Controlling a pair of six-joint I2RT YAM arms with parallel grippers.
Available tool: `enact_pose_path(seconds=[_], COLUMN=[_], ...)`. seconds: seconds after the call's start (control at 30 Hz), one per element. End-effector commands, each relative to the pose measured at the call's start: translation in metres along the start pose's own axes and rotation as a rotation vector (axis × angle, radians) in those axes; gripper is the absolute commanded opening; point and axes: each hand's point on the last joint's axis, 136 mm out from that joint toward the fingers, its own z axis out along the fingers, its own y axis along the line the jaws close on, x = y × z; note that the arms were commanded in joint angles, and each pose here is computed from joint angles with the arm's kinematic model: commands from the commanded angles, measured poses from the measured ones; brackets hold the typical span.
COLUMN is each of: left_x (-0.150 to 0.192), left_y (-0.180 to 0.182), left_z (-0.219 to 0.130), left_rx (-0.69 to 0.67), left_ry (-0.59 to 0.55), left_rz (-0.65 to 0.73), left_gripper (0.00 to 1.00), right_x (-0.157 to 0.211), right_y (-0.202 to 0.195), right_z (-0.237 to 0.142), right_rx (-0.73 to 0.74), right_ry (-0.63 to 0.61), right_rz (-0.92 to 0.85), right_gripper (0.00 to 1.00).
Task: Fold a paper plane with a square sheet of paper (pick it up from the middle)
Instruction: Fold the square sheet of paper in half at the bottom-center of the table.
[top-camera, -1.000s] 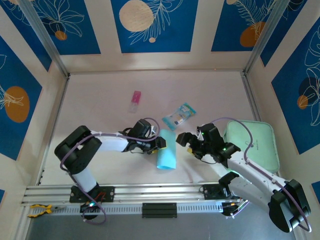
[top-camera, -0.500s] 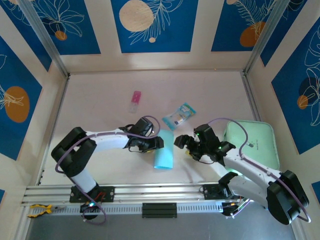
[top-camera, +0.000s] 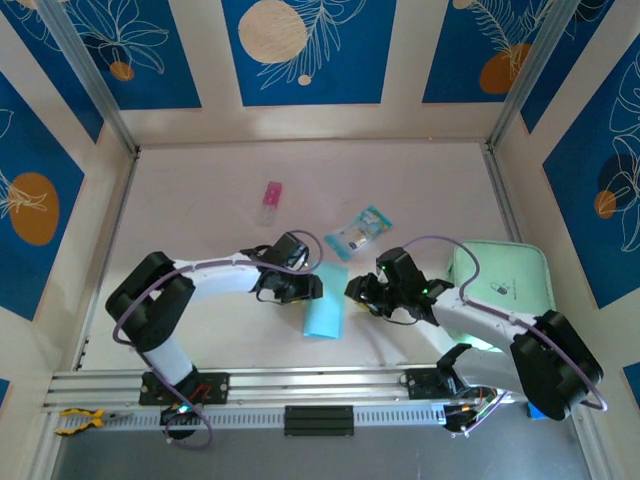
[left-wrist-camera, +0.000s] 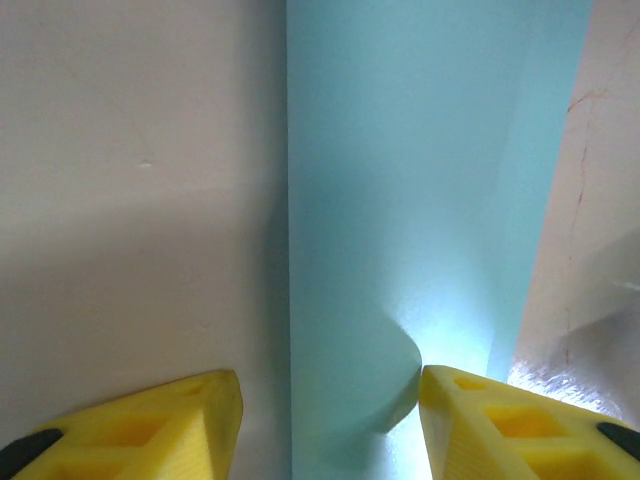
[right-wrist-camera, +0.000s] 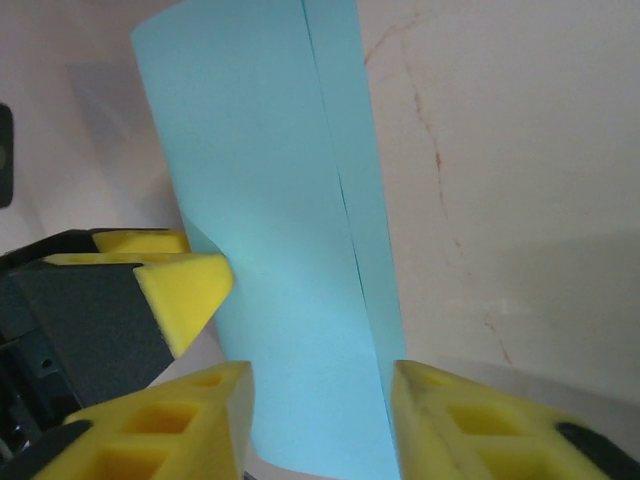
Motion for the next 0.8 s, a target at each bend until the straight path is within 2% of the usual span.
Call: enact_pose_path(seconds=[0.0, 0.07, 0.1, 0.37, 0.47, 0.6, 0.77], left_x=[0.006, 0.006, 0.007, 0.009, 0.01, 0.011, 0.011], left_y=[0.011, 0.014, 0.014, 0.02, 0.025, 0.025, 0.024], left_z=[0.008, 0.009, 0.01, 0.015, 0.015, 0.016, 0.016], left_rx=[-0.059, -0.077, -0.085, -0.122, -0.145, -0.142, -0.139], left_ry=[0.059, 0.07, 0.079, 0.108, 0.109, 0.114, 0.118], left_rz=[0.037, 0.05, 0.055, 0.06, 0.059, 0.052, 0.044], left_gripper=[0.53, 0.55, 0.55, 0.61, 0.61, 0.61, 0.61], right_x=[-0.002, -0.002, -0.001, -0.002, -0.002, -0.003, 0.003], right_y=[0.02, 0.017, 0.017, 0.017, 0.021, 0.026, 0.001], right_z=[0.005, 0.009, 0.012, 0.026, 0.034, 0.045, 0.057], right_rx=[-0.058, -0.042, -0.035, -0.021, -0.026, -0.041, 0.04], right_ry=[0.014, 0.028, 0.039, 0.052, 0.073, 0.066, 0.096], right_rz=[-0.022, -0.016, -0.017, -0.016, -0.02, -0.037, -0.026], right_gripper=[0.29, 0.19, 0.17, 0.16, 0.09, 0.07, 0.07])
